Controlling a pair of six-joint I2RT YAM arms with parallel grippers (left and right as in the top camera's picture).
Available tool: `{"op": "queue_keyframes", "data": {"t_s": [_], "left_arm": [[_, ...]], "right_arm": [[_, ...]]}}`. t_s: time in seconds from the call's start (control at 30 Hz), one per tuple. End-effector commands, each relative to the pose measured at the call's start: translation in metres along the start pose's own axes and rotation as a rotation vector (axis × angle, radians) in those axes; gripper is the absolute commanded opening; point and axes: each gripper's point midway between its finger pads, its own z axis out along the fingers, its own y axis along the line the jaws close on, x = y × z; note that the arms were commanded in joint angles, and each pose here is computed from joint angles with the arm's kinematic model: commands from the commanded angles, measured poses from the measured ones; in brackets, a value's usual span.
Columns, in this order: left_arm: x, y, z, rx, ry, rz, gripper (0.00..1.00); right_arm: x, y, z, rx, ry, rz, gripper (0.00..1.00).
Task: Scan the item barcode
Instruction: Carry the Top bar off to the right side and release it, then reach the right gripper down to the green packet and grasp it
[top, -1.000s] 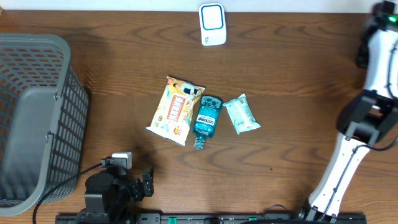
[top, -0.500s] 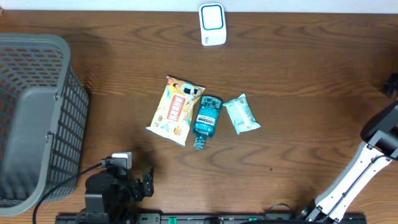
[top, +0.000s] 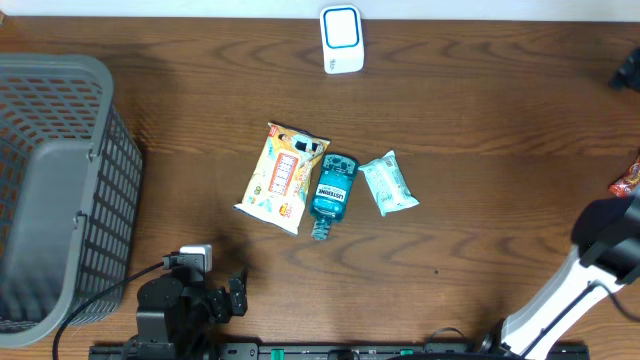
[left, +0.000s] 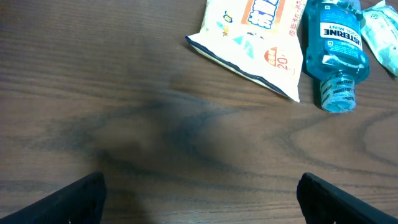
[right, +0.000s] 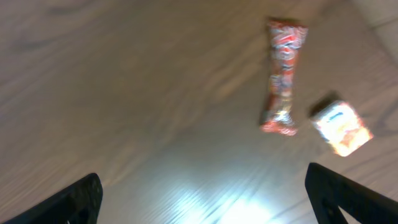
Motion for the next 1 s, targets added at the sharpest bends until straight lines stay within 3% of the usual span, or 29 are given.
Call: {"op": "queue_keyframes", "data": {"t_s": [0.0, 0.1, 0.27, 0.47, 0.63, 0.8, 0.9, 0.97], "left_arm": [[0.01, 0.002, 0.002, -0.007, 0.038, -0.01, 0.98], [0.01, 0.002, 0.002, -0.007, 0.038, -0.01, 0.98], [0.01, 0.002, 0.002, -0.007, 0.038, -0.01, 0.98], [0.01, 0.002, 0.002, -0.007, 0.038, -0.01, 0.98], [0.01, 0.002, 0.002, -0.007, 0.038, -0.01, 0.98], [0.01, 0.002, 0.002, -0.007, 0.038, -0.01, 0.98], [0.01, 0.002, 0.002, -0.007, 0.038, -0.01, 0.98], [0.01, 0.002, 0.002, -0.007, 0.038, -0.01, 0.98]], "right_arm": [[0.019, 0.058, -0.029, -0.111, 0.001, -0.072, 0.99], [0.045, 0.106, -0.039, -0.203, 0.053, -0.163, 0.99], [0.121, 0.189, -0.057, -0.454, 0.277, -0.359, 0.99], [0.172, 0.226, -0.066, -0.437, 0.345, -0.477, 0.99], [0.186, 0.206, -0.089, -0.297, 0.266, -0.486, 0.99], [0.209, 0.144, -0.094, -0.036, 0.21, -0.27, 0.99], [0.235, 0.135, -0.073, -0.032, 0.22, -0.131, 0.99], [0.257, 0.151, -0.047, -0.123, 0.238, -0.09, 0.99]]}}
